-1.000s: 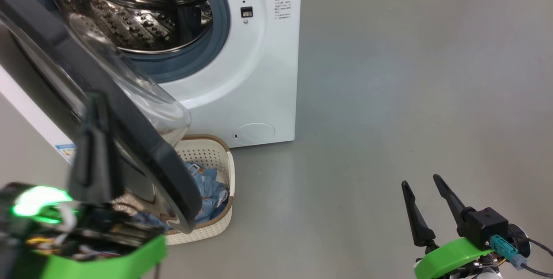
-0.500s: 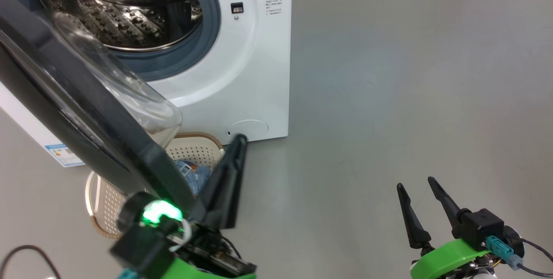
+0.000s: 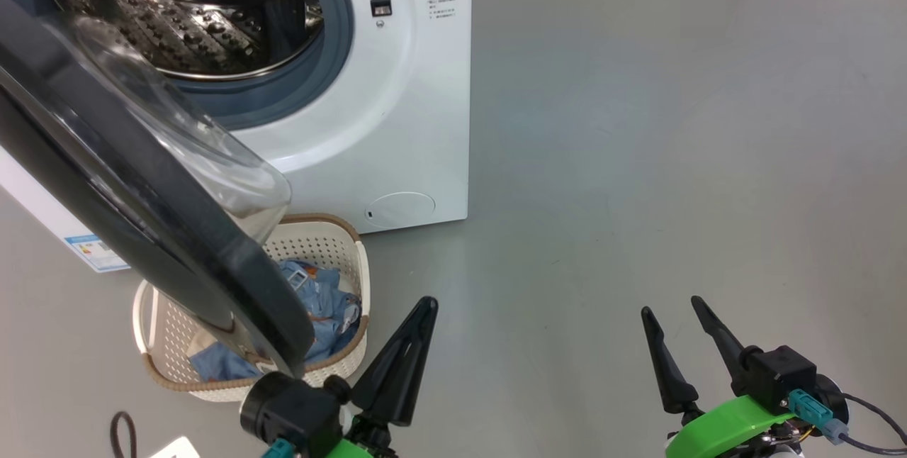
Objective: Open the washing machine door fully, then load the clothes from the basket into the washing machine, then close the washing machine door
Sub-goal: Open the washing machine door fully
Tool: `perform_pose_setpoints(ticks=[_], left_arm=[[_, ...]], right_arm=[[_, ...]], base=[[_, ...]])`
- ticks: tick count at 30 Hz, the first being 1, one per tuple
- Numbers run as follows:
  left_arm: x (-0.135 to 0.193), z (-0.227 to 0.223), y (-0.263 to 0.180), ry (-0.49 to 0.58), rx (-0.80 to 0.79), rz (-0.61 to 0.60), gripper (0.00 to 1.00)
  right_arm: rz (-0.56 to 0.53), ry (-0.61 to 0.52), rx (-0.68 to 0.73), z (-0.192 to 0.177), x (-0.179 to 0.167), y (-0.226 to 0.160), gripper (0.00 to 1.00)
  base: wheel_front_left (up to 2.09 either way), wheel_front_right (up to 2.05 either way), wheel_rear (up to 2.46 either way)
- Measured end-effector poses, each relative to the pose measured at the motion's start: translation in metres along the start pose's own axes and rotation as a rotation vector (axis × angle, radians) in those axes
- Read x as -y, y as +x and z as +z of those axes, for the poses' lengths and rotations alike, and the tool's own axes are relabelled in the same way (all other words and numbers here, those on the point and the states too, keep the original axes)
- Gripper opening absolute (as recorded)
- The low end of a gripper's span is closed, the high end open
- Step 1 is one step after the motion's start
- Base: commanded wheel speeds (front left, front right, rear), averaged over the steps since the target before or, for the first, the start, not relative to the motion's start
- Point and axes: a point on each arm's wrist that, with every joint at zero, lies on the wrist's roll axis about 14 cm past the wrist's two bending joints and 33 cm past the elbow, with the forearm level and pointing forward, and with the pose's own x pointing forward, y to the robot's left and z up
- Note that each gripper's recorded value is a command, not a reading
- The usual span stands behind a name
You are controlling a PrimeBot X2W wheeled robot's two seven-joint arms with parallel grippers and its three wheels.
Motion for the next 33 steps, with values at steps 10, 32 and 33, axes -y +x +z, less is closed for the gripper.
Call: perform_pose_setpoints(ticks=[10,32,33], left_arm=[[-0.035,-0.026,-0.004,0.016,-0.081,0.09,0.0],[-0.101,-0.044,-0.001,0.054,-0.127,0.296,0.0],[-0.104,-0.043,-0.003,0.058,-0.125,0.309,0.0]], right_arm=[[-0.002,0.001,-0.027,-0.009,0.001,0.001,1.0],[0.006,0.014,-0.074,-0.028,0.001,0.024,1.0],[0.011,0.015,-0.075,-0.029,0.0,0.025,1.0]], base=[[0.0,0.0,0.0],[0.0,0.0,0.0],[0.0,0.0,0.0]])
